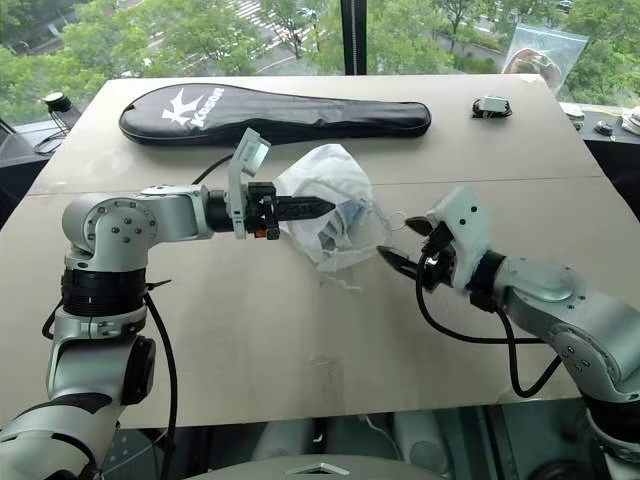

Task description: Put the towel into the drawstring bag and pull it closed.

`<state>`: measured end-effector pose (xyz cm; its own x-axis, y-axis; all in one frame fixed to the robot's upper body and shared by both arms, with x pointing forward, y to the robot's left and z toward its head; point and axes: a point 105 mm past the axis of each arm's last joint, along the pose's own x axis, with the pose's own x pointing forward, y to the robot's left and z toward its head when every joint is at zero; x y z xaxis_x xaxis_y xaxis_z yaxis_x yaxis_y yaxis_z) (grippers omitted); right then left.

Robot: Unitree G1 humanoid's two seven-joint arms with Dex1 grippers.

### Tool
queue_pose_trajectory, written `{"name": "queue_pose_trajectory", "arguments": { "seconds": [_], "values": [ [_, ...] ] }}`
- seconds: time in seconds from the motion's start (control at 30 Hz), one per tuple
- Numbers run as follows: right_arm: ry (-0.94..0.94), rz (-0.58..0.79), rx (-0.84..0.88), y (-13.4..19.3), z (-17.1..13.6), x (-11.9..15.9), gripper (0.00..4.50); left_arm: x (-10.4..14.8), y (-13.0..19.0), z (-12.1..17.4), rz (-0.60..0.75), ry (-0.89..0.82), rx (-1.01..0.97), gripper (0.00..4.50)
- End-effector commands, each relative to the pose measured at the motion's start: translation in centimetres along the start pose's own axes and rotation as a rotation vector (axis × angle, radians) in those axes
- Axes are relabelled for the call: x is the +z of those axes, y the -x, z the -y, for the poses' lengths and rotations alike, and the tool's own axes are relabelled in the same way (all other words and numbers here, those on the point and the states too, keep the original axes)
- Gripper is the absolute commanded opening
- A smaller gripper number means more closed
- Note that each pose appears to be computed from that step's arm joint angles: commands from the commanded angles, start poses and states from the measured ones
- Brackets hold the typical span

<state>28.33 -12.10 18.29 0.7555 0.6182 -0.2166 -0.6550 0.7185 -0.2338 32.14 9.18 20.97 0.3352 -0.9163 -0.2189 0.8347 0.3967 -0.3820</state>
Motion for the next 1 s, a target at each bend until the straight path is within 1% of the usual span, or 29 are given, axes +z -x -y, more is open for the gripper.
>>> {"name": "queue_pose_trajectory", "arguments": {
  "seconds": [0.03, 0.13, 0.3, 0.4, 0.47, 0.5, 0.57, 0.63, 0.7, 0.77, 0.83, 0.87, 0.97, 1.0],
  "values": [
    [0.030, 0.047, -0.019, -0.7, -0.3, 0.6, 3.35, 1.2, 0.0, 0.5, 0.033, -0.064, -0.007, 0.00],
    [0.046, 0.035, -0.042, -1.4, -0.2, 0.2, 3.35, 1.3, -0.2, 0.5, 0.031, -0.075, 0.001, 0.00],
    [0.058, 0.052, -0.060, -1.4, 0.0, 0.6, 3.35, 1.5, -0.4, 0.4, 0.042, -0.082, 0.015, 0.00],
    [0.183, 0.034, -0.108, -1.4, 0.7, 0.7, 3.35, 1.3, -0.3, 0.4, 0.041, -0.081, 0.017, 0.00],
    [0.237, 0.045, -0.141, -1.5, 1.1, 1.0, 3.35, 1.3, -0.3, 0.3, 0.041, -0.080, 0.019, 0.00],
    [0.201, 0.055, -0.140, -1.5, 1.1, 1.0, 3.35, 1.3, -0.3, 0.3, 0.041, -0.080, 0.020, 0.00],
    [0.035, 0.080, -0.121, -1.2, 1.0, 0.8, 3.35, 1.4, -0.2, 0.2, 0.044, -0.079, 0.023, 0.00],
    [-0.104, 0.089, -0.047, -0.6, 0.3, 0.5, 3.35, 1.4, -0.2, 0.2, 0.046, -0.079, 0.024, 0.00],
    [-0.224, 0.129, 0.021, 0.0, -0.5, 0.8, 3.35, 1.4, -0.2, 0.1, 0.046, -0.079, 0.025, 0.00],
    [-0.321, 0.159, 0.020, 0.2, -0.1, 1.2, 3.35, 1.3, -0.3, 0.2, 0.046, -0.079, 0.024, 0.00],
    [-0.360, 0.165, -0.010, 0.1, 0.7, 1.7, 3.35, 1.3, -0.3, 0.2, 0.046, -0.079, 0.023, 0.00],
    [-0.337, 0.152, -0.037, 0.0, 1.1, 1.8, 3.35, 1.3, -0.3, 0.2, 0.046, -0.079, 0.023, 0.00],
    [-0.188, 0.059, -0.101, -0.4, 1.7, 1.0, 3.35, 1.3, -0.3, 0.2, 0.047, -0.079, 0.024, 0.00],
    [-0.075, 0.026, -0.118, -0.5, 1.8, 0.7, 3.35, 1.3, -0.3, 0.2, 0.047, -0.079, 0.024, 0.00]
  ]
}}
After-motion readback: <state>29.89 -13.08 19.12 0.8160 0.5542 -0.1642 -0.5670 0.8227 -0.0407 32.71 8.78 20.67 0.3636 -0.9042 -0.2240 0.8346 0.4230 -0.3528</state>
